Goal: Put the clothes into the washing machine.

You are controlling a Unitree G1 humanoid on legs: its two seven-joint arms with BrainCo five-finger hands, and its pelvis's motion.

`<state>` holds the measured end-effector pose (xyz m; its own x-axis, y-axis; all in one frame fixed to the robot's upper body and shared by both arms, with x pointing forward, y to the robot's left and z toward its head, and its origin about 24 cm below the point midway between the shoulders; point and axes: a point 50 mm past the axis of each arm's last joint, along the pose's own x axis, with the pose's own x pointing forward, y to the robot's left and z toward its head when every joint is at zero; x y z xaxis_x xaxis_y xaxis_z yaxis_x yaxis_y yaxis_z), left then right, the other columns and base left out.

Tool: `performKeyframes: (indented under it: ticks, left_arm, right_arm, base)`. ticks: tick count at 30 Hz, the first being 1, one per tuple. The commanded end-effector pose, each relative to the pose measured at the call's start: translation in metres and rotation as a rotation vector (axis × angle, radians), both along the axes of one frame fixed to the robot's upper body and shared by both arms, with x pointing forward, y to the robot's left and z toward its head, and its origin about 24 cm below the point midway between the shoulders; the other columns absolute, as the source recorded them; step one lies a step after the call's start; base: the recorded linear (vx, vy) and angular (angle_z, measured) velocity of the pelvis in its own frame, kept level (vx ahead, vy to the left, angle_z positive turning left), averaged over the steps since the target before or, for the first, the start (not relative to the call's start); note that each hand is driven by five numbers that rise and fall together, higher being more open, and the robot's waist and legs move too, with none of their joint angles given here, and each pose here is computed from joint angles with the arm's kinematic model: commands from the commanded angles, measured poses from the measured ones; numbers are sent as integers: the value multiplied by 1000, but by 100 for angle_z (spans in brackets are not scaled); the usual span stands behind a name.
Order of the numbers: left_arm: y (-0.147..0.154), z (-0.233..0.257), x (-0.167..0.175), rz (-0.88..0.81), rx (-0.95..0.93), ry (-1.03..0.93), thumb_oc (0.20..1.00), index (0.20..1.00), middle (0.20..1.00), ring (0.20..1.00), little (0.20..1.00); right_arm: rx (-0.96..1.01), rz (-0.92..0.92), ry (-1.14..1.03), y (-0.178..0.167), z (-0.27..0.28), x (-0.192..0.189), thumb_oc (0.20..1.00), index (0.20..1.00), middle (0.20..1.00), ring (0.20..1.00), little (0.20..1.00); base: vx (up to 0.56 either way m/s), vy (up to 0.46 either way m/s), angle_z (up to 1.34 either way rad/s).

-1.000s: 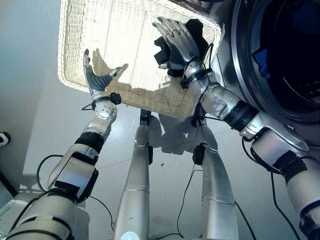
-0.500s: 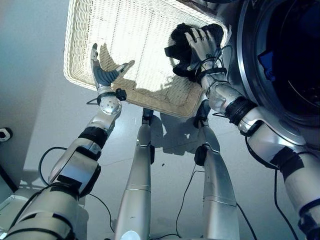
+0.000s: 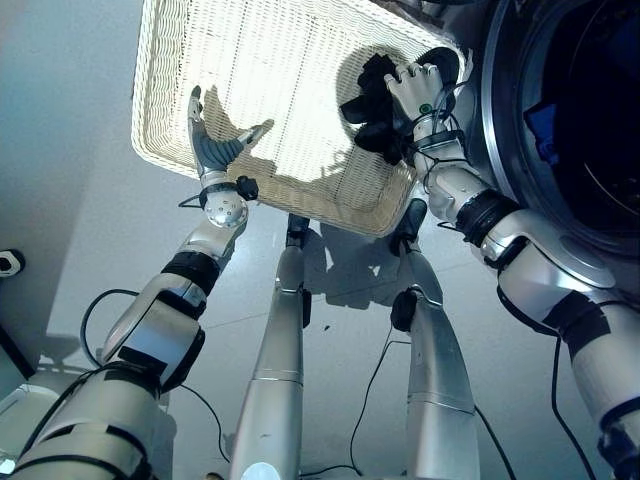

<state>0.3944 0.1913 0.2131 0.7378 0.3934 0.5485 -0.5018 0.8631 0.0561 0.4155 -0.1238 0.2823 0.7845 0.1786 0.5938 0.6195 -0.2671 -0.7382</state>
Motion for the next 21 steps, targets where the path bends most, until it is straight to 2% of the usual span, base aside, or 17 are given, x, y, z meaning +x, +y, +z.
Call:
performKeyframes:
  ticks: [1,7,10,13,14,18,21]
  left_arm:
    - [-2,11,-1,7,-109,-79,1000,1000,1000,1000,1000]
    - [-3,8,-1,9,-116,-72,1000,1000,1000,1000,1000]
    - [-3,7,-1,11,-120,-71,1000,1000,1000,1000,1000]
    - [-1,6,-2,14,-124,-69,1000,1000,1000,1000,1000]
    - [-1,4,-3,14,-124,-66,1000,1000,1000,1000,1000]
    - [7,2,-5,24,-113,-57,1000,1000,1000,1000,1000]
    - [11,1,-7,32,-78,-51,1000,1000,1000,1000,1000]
  right_arm:
    - [-17,-161,44,-48,-15,3,200,200,200,200,200]
    - [102,-110,66,-51,-23,3,200,200,200,200,200]
    - [371,-28,105,-51,-28,3,200,200,200,200,200]
    - [752,104,150,-47,-33,3,200,200,200,200,200]
    - [920,197,192,-42,-36,2,200,200,200,200,200]
    - [1340,496,238,-27,-32,-6,200,200,200,200,200]
    - [1507,637,218,-27,-29,-13,200,200,200,200,200]
  base:
    - [0,0,0]
    - [0,0,0]
    - [0,0,0]
    - [0,0,0]
    - [0,0,0]
    - [2,38,0]
    - [-4,32,-2]
